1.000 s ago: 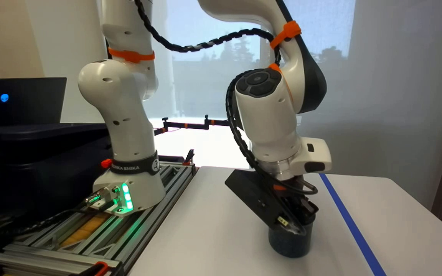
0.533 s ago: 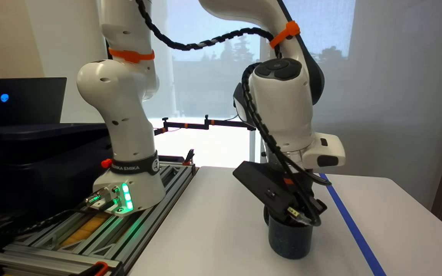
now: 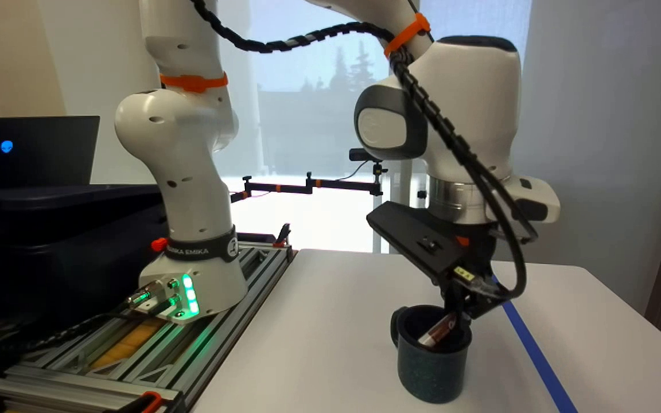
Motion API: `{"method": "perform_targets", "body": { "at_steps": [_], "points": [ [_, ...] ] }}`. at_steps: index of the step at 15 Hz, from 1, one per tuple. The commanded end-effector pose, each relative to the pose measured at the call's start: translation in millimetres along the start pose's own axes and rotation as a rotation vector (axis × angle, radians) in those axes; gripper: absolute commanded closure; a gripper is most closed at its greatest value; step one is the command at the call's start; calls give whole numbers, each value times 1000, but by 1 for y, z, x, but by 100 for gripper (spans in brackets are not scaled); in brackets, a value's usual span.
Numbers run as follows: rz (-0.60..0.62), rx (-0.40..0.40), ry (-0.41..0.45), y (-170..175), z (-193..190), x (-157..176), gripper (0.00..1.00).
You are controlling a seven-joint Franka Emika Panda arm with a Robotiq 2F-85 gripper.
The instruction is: Remove the orange marker from the cup and put it on the table
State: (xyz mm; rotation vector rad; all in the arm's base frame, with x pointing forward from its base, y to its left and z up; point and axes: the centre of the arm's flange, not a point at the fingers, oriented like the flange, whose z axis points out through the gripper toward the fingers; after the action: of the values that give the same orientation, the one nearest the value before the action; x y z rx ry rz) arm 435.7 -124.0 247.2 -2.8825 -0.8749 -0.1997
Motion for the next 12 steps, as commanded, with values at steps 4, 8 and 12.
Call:
{"method": "perform_targets", "body": {
  "at_steps": [4, 8, 12],
  "points": [
    [87, 2, 20, 6, -76, 26, 95],
    [175, -101, 23, 39, -78, 27, 95],
    [245, -187, -49, 58, -37, 5, 95]
  ]
}}
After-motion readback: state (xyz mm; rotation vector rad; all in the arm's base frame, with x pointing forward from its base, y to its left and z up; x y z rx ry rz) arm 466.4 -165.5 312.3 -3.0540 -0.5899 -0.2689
